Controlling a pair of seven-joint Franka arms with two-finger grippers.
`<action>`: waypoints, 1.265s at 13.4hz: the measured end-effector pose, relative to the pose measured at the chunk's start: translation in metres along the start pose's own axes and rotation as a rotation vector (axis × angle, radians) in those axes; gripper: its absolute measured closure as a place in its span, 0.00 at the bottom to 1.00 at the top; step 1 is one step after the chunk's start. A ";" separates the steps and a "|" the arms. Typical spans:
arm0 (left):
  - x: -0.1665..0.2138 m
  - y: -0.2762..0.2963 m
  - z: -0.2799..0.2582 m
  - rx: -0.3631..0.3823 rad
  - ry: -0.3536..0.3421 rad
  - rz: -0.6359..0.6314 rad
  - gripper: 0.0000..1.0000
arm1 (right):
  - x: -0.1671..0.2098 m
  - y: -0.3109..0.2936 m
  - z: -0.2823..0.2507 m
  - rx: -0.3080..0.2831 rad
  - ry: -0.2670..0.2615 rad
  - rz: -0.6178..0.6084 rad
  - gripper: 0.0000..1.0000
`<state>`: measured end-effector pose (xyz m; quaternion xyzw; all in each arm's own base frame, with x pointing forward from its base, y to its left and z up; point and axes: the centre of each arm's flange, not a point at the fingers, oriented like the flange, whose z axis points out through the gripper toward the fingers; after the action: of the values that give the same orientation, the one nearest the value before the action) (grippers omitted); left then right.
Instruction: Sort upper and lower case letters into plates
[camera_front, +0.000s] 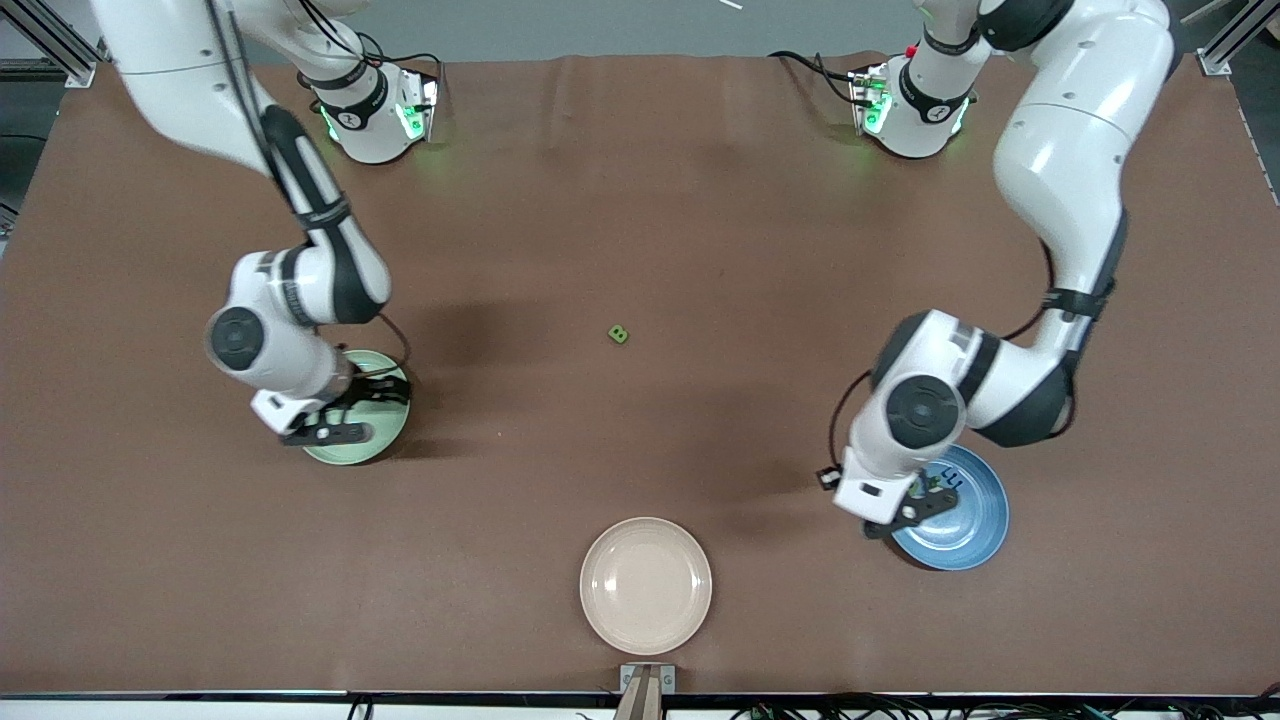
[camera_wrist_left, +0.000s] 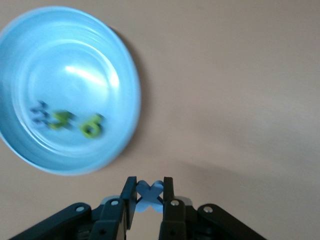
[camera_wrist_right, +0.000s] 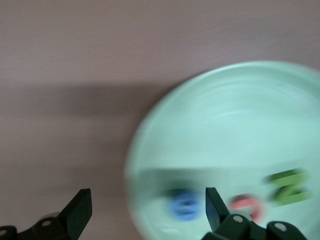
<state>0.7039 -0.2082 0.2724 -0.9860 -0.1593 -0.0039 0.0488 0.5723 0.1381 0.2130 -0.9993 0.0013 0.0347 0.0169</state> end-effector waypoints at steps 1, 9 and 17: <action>0.011 -0.020 0.006 0.002 -0.012 0.012 0.75 | -0.009 -0.038 0.001 -0.002 0.003 0.050 0.00; 0.046 -0.071 0.048 0.015 0.034 0.112 0.75 | -0.096 -0.272 -0.005 0.033 0.051 0.504 0.00; 0.085 -0.114 0.023 -0.022 0.153 0.151 0.16 | -0.111 -0.319 0.042 0.001 0.046 0.570 0.19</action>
<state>0.7486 -0.0721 0.2621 -0.9925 -0.0805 -0.0775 0.0500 0.4599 0.4586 0.1894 -0.9591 0.2826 0.0155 0.0069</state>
